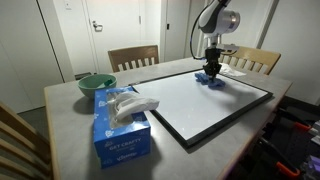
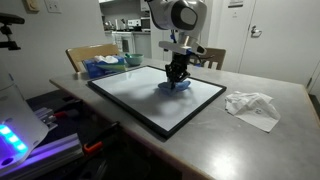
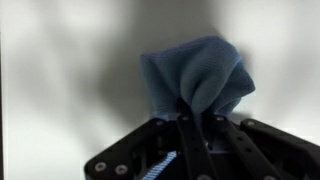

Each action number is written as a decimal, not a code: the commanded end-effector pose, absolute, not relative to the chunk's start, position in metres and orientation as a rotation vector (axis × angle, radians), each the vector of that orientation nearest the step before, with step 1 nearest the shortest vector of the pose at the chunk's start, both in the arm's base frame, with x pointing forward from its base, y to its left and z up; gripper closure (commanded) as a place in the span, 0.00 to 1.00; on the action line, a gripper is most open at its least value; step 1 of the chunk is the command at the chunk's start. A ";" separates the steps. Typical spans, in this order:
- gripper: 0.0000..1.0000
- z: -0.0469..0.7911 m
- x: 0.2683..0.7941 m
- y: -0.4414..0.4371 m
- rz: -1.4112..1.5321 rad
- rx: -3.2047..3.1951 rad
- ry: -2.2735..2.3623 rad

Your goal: Use the blue cloth to wipe the whiteboard

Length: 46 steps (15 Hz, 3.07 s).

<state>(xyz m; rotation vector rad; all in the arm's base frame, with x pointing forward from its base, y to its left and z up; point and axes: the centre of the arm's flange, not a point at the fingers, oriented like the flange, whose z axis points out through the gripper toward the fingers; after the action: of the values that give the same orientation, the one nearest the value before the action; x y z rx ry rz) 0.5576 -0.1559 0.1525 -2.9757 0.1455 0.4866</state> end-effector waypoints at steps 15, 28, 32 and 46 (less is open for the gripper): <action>0.97 0.140 0.661 -0.177 0.341 -2.992 -0.035; 0.97 0.145 0.665 -0.136 0.364 -2.987 -0.092; 0.97 0.146 0.669 -0.116 0.374 -2.985 -0.124; 0.97 0.146 0.649 -0.101 0.402 -2.965 -0.077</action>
<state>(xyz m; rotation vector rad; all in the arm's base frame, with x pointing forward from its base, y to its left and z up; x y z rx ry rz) 0.6642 -0.1036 0.1563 -2.9700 -0.1003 0.3642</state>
